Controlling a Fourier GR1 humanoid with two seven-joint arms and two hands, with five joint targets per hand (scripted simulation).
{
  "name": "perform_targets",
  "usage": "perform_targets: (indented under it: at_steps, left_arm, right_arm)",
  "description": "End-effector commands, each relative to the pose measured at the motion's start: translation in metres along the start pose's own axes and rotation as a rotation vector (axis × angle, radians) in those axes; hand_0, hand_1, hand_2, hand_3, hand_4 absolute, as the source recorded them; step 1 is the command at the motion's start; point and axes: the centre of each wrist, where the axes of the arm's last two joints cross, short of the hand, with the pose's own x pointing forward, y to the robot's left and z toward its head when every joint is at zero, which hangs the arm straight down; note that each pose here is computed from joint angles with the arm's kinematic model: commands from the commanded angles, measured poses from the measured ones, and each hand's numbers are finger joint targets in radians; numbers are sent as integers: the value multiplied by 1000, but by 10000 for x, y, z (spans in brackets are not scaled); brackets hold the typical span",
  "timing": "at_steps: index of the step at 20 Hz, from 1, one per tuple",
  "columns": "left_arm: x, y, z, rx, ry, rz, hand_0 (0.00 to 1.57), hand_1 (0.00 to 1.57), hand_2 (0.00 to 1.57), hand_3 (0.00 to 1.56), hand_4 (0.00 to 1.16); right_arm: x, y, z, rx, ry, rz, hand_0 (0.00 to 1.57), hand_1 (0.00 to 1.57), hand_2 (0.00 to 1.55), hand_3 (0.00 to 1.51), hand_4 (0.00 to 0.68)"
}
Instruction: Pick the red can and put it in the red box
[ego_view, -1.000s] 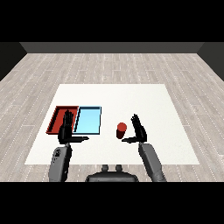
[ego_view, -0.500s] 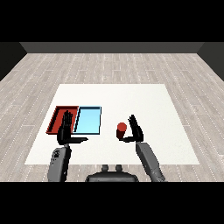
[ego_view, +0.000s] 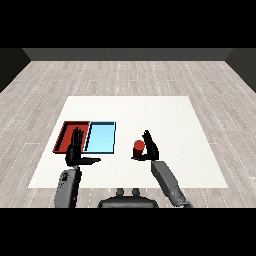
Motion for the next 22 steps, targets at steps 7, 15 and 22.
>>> perform_targets:
  at_steps: [7, 15, 22]
  left_arm:
    - [2, 76, -105, -24, 7, 8, 0, 0, 0, 0, 0]
    - [103, -90, 69, -3, -15, -9, 0, 0, 0, 0, 0]
    - [-17, -149, 1, -3, 3, -8, 0, 0, 0, 0, 0]
  right_arm:
    - [4, 50, 35, 15, 12, -17, 0, 0, 0, 0, 0]
    - [26, 357, -97, 44, 13, -59, 0, 0, 0, 0, 0]
    - [119, 433, -287, 21, 31, -4, 0, 0, 0, 0, 0]
